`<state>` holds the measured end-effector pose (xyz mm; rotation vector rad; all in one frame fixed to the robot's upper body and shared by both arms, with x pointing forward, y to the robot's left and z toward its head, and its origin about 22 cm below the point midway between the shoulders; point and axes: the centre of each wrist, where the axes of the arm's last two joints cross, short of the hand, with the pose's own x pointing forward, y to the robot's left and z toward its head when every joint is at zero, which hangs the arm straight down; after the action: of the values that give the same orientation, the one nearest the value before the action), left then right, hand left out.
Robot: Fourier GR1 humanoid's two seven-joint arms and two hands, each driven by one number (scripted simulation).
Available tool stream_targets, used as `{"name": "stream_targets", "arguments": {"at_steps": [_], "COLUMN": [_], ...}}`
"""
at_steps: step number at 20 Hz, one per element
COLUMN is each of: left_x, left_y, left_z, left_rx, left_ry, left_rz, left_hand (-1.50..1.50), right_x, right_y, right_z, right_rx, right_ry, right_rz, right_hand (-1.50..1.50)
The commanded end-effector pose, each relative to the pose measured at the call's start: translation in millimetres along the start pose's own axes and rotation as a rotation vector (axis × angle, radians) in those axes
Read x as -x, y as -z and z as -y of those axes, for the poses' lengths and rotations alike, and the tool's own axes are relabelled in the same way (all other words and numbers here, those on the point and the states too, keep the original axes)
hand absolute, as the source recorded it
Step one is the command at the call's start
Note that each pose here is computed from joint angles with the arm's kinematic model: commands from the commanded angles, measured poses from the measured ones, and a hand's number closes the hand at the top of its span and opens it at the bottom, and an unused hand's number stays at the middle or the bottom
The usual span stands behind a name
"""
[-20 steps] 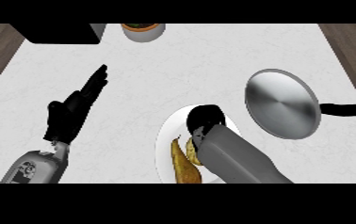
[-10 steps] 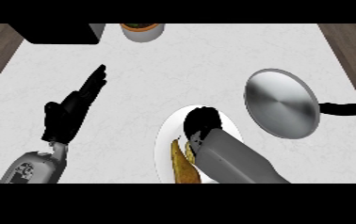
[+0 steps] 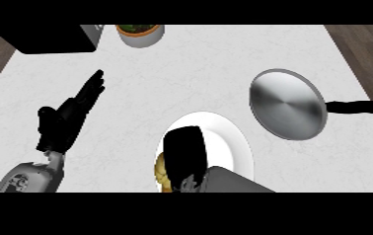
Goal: Pick the squash from the plate and place it in the pan
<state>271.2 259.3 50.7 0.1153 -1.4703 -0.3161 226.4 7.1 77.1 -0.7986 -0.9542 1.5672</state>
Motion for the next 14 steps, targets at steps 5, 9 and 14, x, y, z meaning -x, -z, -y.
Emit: {"name": "stream_targets", "arguments": {"at_steps": [5, 9, 14], "left_x": [10, 11, 4], "left_y": [-8, -6, -7], "left_z": [-5, 6, -3], "left_rx": [-0.030, -0.027, -0.005], "left_ry": [-0.011, -0.001, 0.014], "left_rz": [-0.018, -0.005, 0.019], "left_hand": [0.00, 0.00, 0.00], "right_x": [18, 48, 87], "right_y": [-104, -144, -157], "right_z": [28, 17, 13], "right_rx": [0.550, 0.665, 0.768], "right_ry": [0.277, 0.341, 0.435], "right_rz": [0.184, 0.154, 0.028], "right_hand": [1.50, 1.50, 1.50]}}
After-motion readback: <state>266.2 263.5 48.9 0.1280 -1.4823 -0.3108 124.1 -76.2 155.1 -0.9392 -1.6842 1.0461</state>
